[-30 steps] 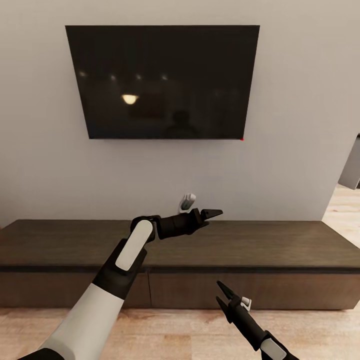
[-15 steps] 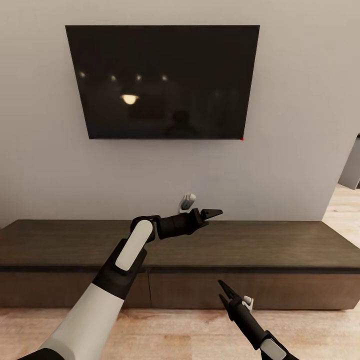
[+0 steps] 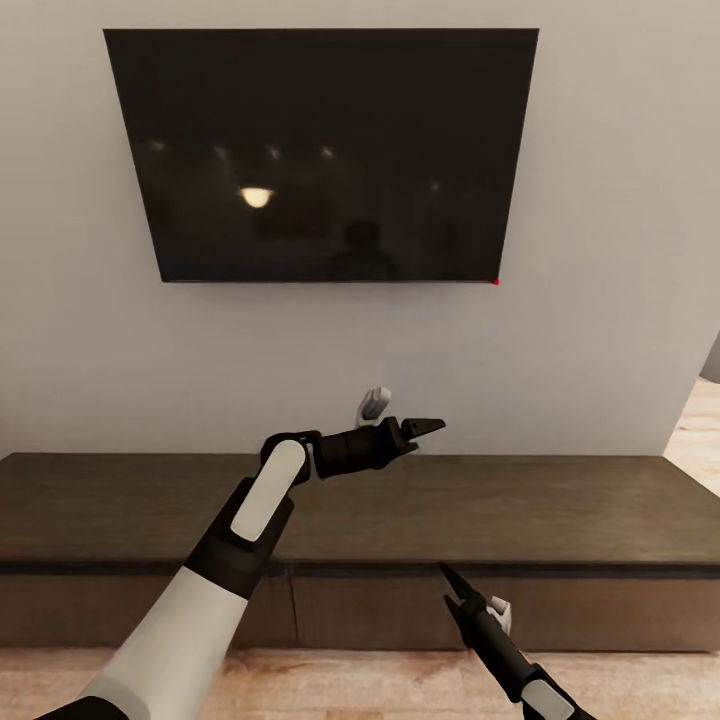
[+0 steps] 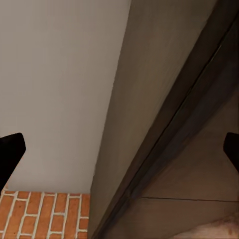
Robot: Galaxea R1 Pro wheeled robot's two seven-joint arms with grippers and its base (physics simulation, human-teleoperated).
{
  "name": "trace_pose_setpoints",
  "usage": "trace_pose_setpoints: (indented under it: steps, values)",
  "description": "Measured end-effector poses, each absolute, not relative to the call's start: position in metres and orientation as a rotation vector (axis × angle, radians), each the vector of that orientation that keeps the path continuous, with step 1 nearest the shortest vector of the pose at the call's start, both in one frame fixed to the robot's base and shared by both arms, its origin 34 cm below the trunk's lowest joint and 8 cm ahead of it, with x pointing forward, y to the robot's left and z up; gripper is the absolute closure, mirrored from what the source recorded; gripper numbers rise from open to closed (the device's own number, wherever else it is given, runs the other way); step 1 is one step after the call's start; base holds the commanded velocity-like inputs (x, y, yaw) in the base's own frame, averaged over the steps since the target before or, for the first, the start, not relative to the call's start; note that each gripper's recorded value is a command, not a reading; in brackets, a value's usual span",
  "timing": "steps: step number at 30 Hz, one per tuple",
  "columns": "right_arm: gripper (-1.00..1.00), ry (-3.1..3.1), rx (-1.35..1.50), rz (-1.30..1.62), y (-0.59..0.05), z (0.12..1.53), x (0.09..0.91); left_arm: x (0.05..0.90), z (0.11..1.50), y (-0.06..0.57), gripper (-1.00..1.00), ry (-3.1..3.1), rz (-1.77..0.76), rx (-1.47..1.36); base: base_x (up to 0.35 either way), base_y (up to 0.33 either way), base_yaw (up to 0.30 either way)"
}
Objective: Place each of the two pumpkins and all three candles from the living room inside a cabinet in the living room (use any cabinet), then make sure every cabinet is closed, and position the cauldron so it is next to a table in the living room.
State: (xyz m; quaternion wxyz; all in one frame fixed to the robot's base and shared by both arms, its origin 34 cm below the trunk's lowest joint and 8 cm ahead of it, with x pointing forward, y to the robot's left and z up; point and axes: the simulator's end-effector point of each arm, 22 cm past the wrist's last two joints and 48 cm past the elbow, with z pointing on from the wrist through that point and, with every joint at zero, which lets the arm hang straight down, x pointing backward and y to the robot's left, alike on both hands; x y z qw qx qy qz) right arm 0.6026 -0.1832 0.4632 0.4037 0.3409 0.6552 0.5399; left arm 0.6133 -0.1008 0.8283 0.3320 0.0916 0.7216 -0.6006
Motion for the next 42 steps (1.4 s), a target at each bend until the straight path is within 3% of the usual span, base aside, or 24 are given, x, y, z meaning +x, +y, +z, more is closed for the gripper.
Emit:
trace_pose_setpoints:
  steps: [42]
  values:
    - [-1.00, 1.624, 0.994, 1.393, -0.190, 0.444, 0.598, 0.617, 0.821, -0.099, -1.00, 1.857, -1.558, 0.212, 0.045, 0.000, 0.000]
